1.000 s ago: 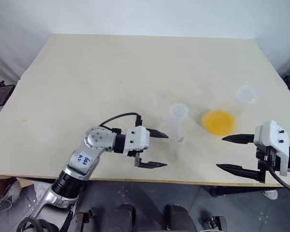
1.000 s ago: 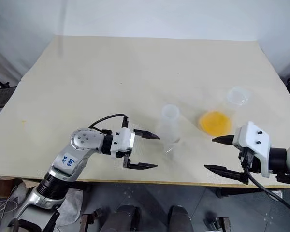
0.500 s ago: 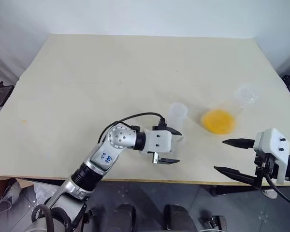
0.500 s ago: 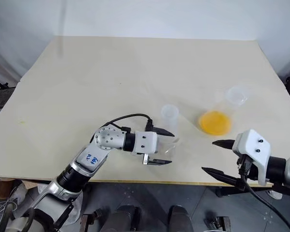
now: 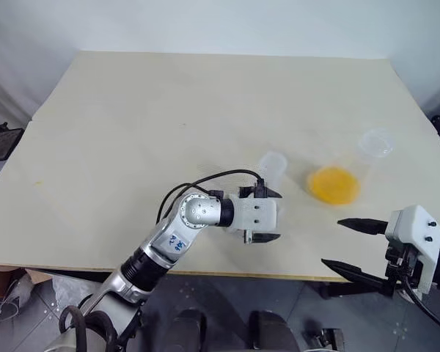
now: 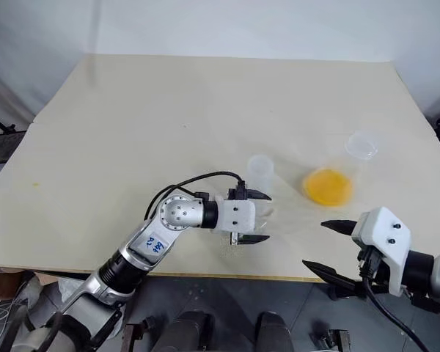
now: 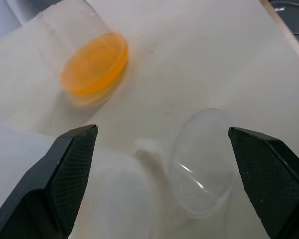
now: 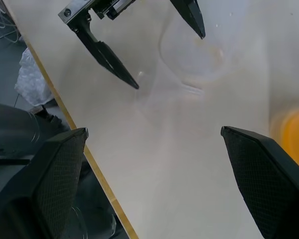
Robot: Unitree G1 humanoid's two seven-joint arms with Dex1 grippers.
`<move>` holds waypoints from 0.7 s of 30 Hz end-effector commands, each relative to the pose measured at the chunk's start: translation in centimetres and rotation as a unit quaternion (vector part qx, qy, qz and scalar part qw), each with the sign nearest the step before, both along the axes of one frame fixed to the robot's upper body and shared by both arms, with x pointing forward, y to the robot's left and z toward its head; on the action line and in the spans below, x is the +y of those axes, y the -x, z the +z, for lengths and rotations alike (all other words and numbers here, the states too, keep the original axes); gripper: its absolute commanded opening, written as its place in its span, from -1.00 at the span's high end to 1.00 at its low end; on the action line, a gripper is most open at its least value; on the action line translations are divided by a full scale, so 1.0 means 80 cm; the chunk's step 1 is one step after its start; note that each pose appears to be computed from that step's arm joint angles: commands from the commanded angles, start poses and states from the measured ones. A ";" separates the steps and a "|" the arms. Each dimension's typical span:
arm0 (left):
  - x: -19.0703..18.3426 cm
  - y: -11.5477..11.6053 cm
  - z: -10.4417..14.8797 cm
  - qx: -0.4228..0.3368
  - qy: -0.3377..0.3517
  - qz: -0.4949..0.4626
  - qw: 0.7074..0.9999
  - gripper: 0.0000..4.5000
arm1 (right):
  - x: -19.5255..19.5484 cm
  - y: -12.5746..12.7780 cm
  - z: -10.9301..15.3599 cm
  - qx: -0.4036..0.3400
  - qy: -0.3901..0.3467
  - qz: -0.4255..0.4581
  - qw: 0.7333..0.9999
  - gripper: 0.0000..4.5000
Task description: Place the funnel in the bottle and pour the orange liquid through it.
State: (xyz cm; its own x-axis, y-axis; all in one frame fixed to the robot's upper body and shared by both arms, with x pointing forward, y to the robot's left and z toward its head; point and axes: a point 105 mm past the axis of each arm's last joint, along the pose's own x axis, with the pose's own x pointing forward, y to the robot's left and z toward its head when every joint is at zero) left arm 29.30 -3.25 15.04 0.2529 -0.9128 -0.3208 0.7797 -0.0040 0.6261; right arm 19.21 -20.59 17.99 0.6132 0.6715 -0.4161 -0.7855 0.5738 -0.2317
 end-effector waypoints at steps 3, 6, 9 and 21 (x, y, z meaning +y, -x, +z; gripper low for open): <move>-0.006 -0.001 0.015 -0.034 0.003 0.001 0.999 -0.98 | 0.003 0.000 0.011 -0.025 -0.015 -0.006 1.000 -1.00; -0.011 0.002 0.013 -0.039 0.000 -0.005 0.999 -0.98 | 0.000 -0.005 0.017 -0.039 -0.045 -0.026 0.998 -1.00; -0.017 0.006 0.009 -0.039 -0.005 -0.014 0.999 -0.98 | -0.005 -0.005 0.016 -0.037 -0.046 -0.034 0.998 -1.00; -0.031 0.015 0.002 -0.056 -0.027 -0.028 0.998 -0.98 | -0.005 -0.005 0.019 -0.040 -0.045 -0.039 0.997 -1.00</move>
